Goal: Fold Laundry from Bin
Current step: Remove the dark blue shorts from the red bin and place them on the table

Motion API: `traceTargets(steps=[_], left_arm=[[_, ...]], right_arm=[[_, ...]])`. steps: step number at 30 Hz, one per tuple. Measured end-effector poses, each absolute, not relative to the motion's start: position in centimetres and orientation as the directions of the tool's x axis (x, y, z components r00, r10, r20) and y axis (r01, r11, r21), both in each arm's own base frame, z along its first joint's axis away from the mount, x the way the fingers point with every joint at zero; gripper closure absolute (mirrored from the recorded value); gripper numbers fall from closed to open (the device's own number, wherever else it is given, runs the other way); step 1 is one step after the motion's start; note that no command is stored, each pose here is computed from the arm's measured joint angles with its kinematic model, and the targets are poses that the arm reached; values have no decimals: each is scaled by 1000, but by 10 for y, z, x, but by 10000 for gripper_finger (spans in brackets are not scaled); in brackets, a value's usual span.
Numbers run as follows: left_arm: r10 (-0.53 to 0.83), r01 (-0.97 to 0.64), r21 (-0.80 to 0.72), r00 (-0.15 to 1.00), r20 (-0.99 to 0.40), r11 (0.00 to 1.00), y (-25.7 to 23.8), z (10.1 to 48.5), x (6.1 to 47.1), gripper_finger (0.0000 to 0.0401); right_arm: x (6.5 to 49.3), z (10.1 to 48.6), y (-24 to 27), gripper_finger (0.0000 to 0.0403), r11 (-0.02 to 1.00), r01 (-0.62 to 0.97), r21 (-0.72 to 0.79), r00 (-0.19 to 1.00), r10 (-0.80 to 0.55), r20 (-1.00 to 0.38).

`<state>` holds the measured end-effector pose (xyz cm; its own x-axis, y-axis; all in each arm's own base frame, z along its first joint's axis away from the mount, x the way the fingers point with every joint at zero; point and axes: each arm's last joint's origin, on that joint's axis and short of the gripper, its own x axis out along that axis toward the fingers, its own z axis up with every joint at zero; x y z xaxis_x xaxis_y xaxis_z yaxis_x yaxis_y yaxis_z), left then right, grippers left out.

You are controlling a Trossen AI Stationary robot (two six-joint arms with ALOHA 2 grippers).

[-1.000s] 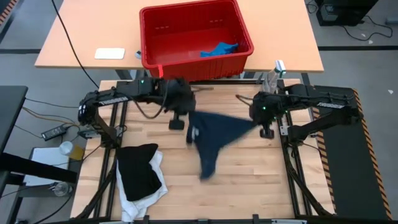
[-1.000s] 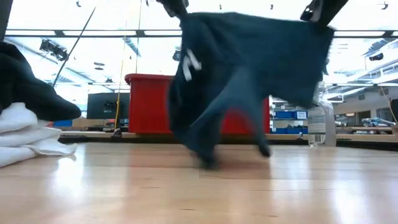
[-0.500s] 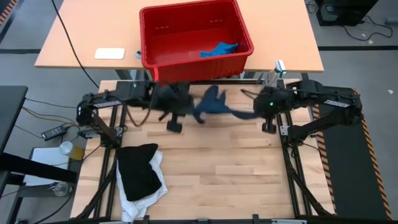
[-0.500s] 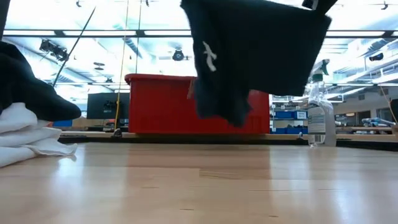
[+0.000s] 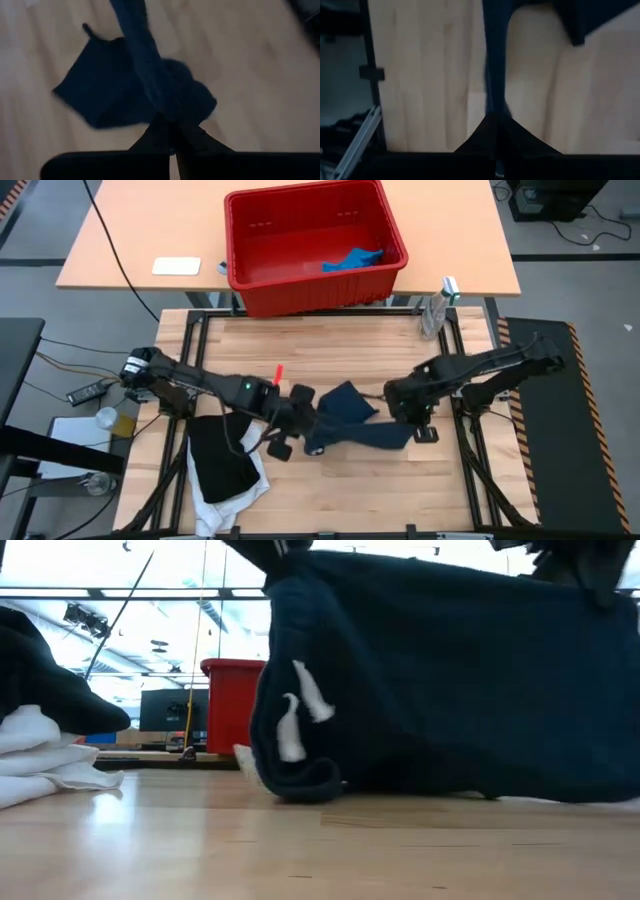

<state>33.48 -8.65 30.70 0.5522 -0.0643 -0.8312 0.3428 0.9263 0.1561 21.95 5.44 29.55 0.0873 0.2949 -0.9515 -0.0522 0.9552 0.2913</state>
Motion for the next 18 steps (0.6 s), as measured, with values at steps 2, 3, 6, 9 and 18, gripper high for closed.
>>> traceTargets(steps=[2, 3, 6, 9, 18], left_arm=[[-99, 362, 146, 578, -810, 920, -94, 305, 336, 394], [-115, 367, 140, 593, -797, 920, -98, 304, 338, 394], [-148, 376, 114, 599, -787, 920, -102, 294, 342, 394], [-139, 322, 61, 562, -815, 945, -101, 279, 342, 394], [-184, 267, -39, 545, -818, 963, -103, 251, 344, 394]], right_arm=[[223, 289, 62, 389, 953, -71, 295, 56, 299, -953], [224, 286, 65, 388, 953, -80, 294, 42, 297, -954], [230, 278, 70, 384, 955, -116, 273, 12, 276, -961], [236, 271, 70, 384, 969, -117, 219, 2, 221, -975], [263, 246, 59, 386, 995, -89, 45, 24, 47, -999]])
